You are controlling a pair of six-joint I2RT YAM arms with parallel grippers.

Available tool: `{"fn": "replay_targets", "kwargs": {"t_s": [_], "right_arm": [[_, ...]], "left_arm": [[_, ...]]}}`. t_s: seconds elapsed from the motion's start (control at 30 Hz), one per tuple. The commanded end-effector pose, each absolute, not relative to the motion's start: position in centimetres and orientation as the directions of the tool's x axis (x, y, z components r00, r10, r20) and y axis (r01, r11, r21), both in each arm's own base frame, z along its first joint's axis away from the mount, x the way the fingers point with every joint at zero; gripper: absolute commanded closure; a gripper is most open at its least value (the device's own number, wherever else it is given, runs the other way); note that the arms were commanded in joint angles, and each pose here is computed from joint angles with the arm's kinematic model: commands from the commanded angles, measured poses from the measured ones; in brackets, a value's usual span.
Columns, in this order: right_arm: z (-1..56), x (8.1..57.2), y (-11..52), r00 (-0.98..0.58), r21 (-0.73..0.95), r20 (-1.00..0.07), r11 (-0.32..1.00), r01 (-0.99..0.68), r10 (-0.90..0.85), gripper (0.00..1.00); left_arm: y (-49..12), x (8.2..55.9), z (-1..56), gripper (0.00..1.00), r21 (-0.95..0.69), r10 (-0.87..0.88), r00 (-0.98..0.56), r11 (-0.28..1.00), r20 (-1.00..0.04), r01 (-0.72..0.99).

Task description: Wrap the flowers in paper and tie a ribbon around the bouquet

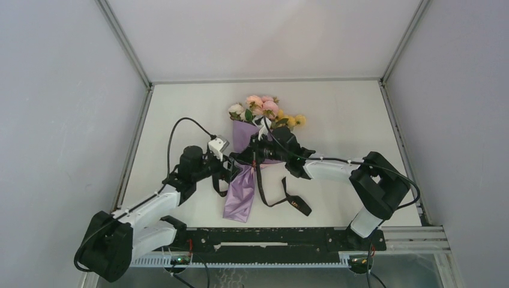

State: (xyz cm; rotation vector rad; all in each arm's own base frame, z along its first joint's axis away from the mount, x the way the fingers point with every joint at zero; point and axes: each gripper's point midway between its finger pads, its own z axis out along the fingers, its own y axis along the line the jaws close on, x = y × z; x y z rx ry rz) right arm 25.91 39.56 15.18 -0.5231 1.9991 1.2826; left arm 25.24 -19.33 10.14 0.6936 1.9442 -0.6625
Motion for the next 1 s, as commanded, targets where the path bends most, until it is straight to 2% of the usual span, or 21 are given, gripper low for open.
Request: {"fn": "replay_targets", "kwargs": {"t_s": [0.0, 0.07, 0.13, 0.3, 0.47, 0.63, 0.7, 0.77, 0.87, 0.9, 0.97], "right_arm": [[19.0, 27.2, 39.8, -0.668, 0.652, -0.735, 0.393, -0.648, 0.119, 1.0], [19.1, 27.7, 39.7, -0.674, 0.664, -0.726, 0.394, -0.635, 0.137, 1.0], [19.1, 28.0, 39.5, -0.683, 0.676, -0.716, 0.394, -0.623, 0.147, 1.0], [19.1, 28.3, 39.1, -0.699, 0.694, -0.697, 0.395, -0.602, 0.159, 1.0], [18.9, 28.2, 39.2, -0.708, 0.694, -0.692, 0.398, -0.6, 0.14, 1.0], [18.8, 28.0, 39.3, -0.711, 0.691, -0.693, 0.392, -0.607, 0.121, 1.0], [18.8, 28.0, 39.3, -0.713, 0.693, -0.691, 0.389, -0.606, 0.121, 1.0], [18.7, 28.1, 39.3, -0.713, 0.694, -0.69, 0.391, -0.605, 0.12, 1.0], [18.5, 28.1, 39.0, -0.711, 0.683, -0.695, 0.411, -0.604, 0.111, 1.0], [18.3, 28.0, 38.8, -0.714, 0.681, -0.693, 0.423, -0.598, 0.105, 0.96], [18.0, 28.2, 37.7, -0.724, 0.676, -0.683, 0.458, -0.578, 0.095, 0.81]], "left_arm": [[-21.0, 27.7, 14.7, 0.28, -0.221, -0.044, -0.271, 0.71, -0.962, 0.668], [-21.2, 27.9, 14.7, 0.39, -0.243, -0.086, -0.264, 0.72, -0.961, 0.65], [-21.6, 28.3, 14.9, 0.44, -0.244, -0.116, -0.234, 0.725, -0.965, 0.644], [-22.5, 28.6, 13.8, 0.41, -0.276, -0.14, -0.256, 0.718, -0.956, 0.639], [-23.6, 29.2, 13.3, 0.45, -0.258, -0.129, -0.24, 0.707, -0.962, 0.658], [-24.4, 29.3, 13.6, 0.62, -0.238, -0.127, -0.21, 0.698, -0.969, 0.676], [-24.7, 29.2, 13.2, 0.77, -0.24, -0.121, -0.218, 0.695, -0.968, 0.678], [-24.6, 29.3, 13.2, 0.97, -0.241, -0.126, -0.216, 0.705, -0.968, 0.667], [-24.7, 29.3, 13.8, 1.0, -0.222, -0.126, -0.188, 0.701, -0.974, 0.678], [-24.8, 29.2, 13.9, 1.0, -0.213, -0.122, -0.18, 0.695, -0.976, 0.687], [-24.6, 29.0, 13.7, 1.0, -0.203, -0.109, -0.178, 0.694, -0.978, 0.69]]}}
